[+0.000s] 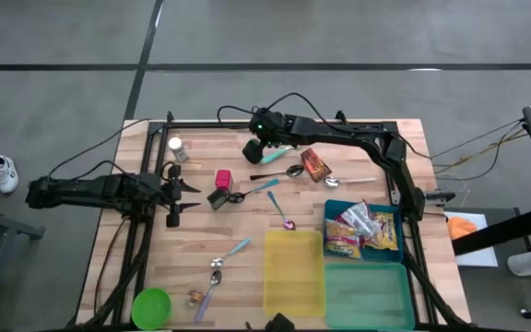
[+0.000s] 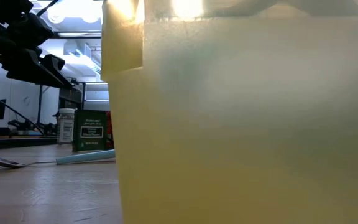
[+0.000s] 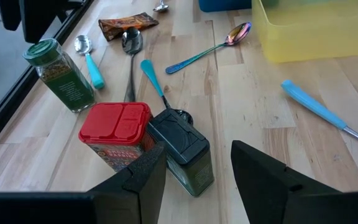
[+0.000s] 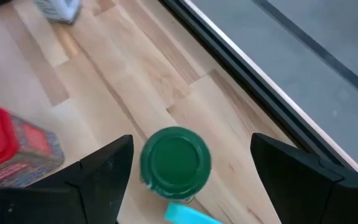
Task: Pick & Place Food Item
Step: Put the green seasoning jar into the green bin
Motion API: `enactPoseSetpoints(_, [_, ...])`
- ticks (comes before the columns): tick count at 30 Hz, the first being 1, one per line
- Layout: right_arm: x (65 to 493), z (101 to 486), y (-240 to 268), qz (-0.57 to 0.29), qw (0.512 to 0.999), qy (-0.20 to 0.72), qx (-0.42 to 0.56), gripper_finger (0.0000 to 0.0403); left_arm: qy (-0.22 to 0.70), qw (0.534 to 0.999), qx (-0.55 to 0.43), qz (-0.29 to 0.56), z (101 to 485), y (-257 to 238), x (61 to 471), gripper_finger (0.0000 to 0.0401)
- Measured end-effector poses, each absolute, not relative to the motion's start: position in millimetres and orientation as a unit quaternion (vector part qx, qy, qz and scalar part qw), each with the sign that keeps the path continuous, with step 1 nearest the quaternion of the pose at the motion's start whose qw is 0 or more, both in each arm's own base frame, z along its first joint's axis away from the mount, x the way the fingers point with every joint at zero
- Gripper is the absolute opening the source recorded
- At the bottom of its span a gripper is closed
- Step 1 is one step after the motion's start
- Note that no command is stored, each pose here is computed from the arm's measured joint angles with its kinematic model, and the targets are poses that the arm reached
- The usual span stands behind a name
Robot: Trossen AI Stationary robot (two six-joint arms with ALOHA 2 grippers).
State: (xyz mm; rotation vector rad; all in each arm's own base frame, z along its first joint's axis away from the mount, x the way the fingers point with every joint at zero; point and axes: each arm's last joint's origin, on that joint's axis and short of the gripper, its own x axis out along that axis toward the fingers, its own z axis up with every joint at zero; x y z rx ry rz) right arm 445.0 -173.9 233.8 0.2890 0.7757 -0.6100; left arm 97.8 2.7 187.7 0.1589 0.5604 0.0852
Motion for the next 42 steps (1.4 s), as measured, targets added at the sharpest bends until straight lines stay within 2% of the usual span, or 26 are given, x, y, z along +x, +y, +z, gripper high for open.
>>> enactPoseSetpoints(8, [451.6, 236.9, -176.6, -0.303, 0.863, 0.381, 0.135, 0.0322, 0.276, 0.957, 0.078, 0.042, 187.7, 2.7, 97.8, 0.0181])
enactPoseSetpoints(24, [452.5, 215.6, -178.0, -0.307, 0.865, 0.370, 0.142, 0.0322, 0.277, 0.957, 0.078, 0.042, 187.6, 2.7, 97.8, 0.0181])
enactPoseSetpoints(42, [449.8, 216.7, -177.4, -0.313, 0.860, 0.373, 0.152, 0.0322, 0.277, 0.957, 0.078, 0.042, 187.7, 2.7, 97.8, 0.0181])
